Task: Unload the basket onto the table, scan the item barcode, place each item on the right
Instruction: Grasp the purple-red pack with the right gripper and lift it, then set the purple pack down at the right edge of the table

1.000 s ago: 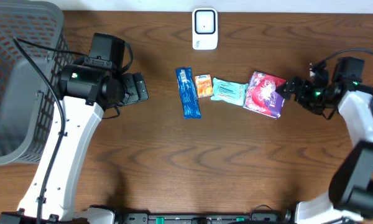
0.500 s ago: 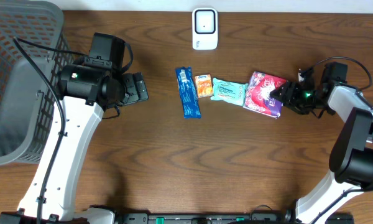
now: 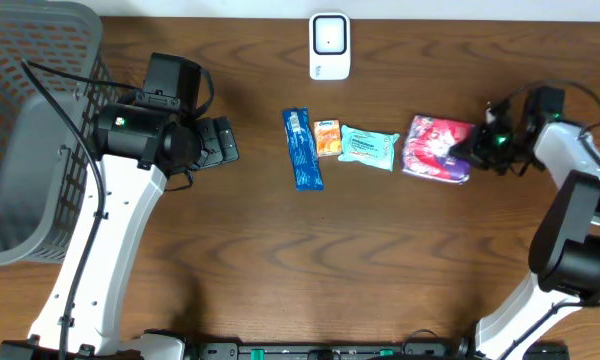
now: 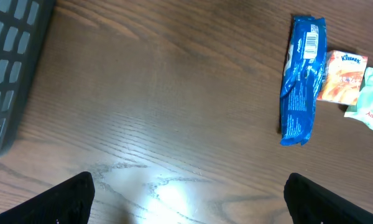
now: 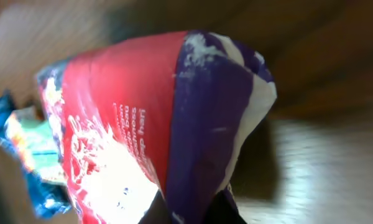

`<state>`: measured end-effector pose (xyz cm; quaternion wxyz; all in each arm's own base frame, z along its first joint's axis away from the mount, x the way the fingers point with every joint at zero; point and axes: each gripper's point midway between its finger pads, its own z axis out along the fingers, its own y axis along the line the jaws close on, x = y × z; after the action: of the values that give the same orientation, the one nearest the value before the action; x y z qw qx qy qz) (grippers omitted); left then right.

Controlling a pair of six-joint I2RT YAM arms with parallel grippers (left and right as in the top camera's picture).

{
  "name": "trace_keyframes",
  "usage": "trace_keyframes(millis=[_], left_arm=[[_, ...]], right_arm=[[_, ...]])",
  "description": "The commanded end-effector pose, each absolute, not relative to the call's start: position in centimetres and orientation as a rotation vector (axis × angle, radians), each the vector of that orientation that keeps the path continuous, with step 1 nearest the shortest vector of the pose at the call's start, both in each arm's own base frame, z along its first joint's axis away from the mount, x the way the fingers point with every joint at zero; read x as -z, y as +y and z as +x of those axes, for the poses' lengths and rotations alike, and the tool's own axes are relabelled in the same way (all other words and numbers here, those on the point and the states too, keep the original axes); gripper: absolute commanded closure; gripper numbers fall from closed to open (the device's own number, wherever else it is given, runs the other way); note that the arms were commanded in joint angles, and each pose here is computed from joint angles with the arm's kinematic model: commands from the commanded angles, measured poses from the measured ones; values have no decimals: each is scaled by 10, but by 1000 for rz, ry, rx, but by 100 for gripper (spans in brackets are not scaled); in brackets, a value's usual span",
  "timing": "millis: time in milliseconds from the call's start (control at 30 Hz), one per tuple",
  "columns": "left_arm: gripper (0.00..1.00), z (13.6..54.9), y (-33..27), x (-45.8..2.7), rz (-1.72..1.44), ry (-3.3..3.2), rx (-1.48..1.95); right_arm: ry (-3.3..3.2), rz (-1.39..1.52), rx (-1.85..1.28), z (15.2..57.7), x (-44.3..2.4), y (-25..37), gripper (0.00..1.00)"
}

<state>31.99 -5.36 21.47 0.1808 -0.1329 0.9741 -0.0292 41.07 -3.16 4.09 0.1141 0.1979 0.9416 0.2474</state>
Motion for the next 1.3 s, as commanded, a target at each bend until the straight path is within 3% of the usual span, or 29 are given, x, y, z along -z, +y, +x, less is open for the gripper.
trace_keyframes(millis=[0, 367, 500, 733, 933, 1000, 1100, 1200, 1267], left_arm=[[2, 321, -49, -218, -377, 2739, 56], [2, 321, -49, -218, -377, 2739, 55], [2, 321, -49, -218, -377, 2739, 56], [2, 321, -49, -218, -377, 2739, 56], [2, 321, -49, -218, -377, 2739, 56], [2, 321, -49, -218, -377, 2739, 56], [2, 321, -49, -218, -377, 2739, 56], [2, 321, -49, -218, -377, 2739, 56], [2, 321, -49, -218, -377, 2739, 56]], right_arm=[[2690, 570, -286, 432, -101, -71, 99], [2389, 696, 1158, 395, -177, -155, 99], [2378, 612, 1262, 402, -168, -144, 99], [2573, 455, 1181, 416, -98, -103, 99], [2702, 394, 823, 436, -61, -43, 73], [2713, 386, 700, 446, -67, -26, 51], [2731, 319, 523, 464, -94, -5, 48], [2743, 255, 355, 478, -138, 4, 21], [2761, 183, 229, 480, -159, 9, 19]])
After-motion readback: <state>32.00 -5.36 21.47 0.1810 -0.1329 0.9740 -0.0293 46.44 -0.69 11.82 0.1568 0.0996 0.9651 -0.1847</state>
